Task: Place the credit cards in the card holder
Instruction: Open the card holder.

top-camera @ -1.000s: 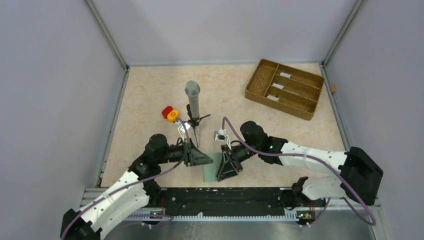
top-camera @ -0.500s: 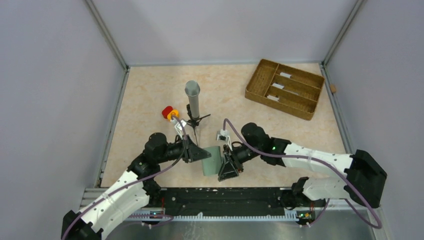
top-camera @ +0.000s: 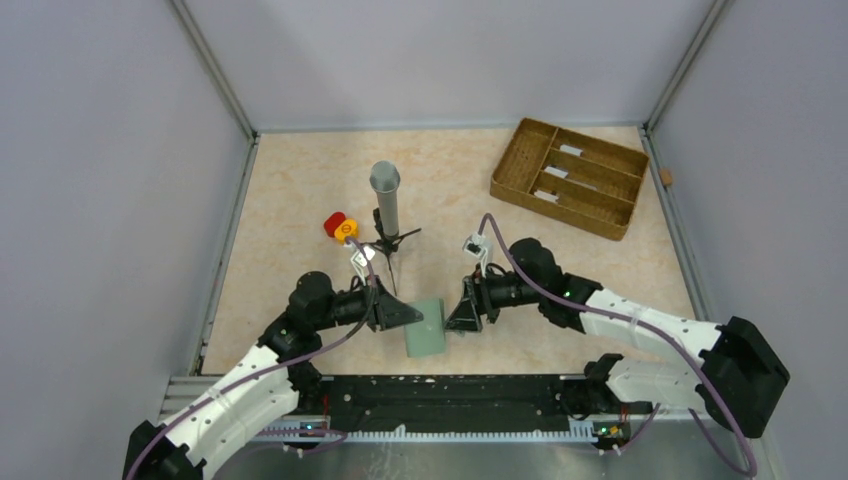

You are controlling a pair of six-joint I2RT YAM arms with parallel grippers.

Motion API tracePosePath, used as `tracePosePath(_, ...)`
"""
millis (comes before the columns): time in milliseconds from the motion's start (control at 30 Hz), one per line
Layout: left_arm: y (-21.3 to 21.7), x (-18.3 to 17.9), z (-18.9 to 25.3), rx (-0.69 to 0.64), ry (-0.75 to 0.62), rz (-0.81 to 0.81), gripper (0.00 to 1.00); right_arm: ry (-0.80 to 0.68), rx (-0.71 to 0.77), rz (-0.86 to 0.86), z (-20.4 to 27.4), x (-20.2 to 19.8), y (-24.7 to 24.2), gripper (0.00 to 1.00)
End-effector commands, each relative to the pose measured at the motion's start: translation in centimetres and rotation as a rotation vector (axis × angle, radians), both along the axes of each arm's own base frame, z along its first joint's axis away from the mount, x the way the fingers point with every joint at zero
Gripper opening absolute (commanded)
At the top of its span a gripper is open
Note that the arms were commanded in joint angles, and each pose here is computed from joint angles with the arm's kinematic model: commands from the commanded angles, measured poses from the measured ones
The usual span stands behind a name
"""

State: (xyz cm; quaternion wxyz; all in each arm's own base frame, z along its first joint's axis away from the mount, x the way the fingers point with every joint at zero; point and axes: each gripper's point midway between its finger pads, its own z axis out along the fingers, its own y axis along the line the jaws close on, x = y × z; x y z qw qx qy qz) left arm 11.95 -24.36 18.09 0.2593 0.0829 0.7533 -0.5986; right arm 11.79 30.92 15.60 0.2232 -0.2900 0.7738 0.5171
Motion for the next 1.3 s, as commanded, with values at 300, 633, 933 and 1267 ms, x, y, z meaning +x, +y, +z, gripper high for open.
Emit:
tracePosePath(300, -0.4, -0.3, 1.3, -0.068, -0.079, -0.043, 0.00, 0.047, 0.028, 0.016, -1.5, -0.2, 0.4, 0.25)
tracePosePath(633, 1.3, 1.8, -7.6, 0.244, 0.099, 0.104, 0.72, 0.152, -0.062, -0.039, -4.2, -1.0, -1.0, 0.00)
tracePosePath(933, 0.7, 1.5, -8.7, 0.220, 0.119, 0.112, 0.89, 0.278, -0.076, -0.071, -6.1, -1.9, -1.2, 0.00)
tracePosePath(1267, -0.4, 1.6, -10.3, 0.273, 0.145, 0.121, 0.77, 0.251, -0.028, -0.078, -4.9, -2.1, -1.5, 0.00)
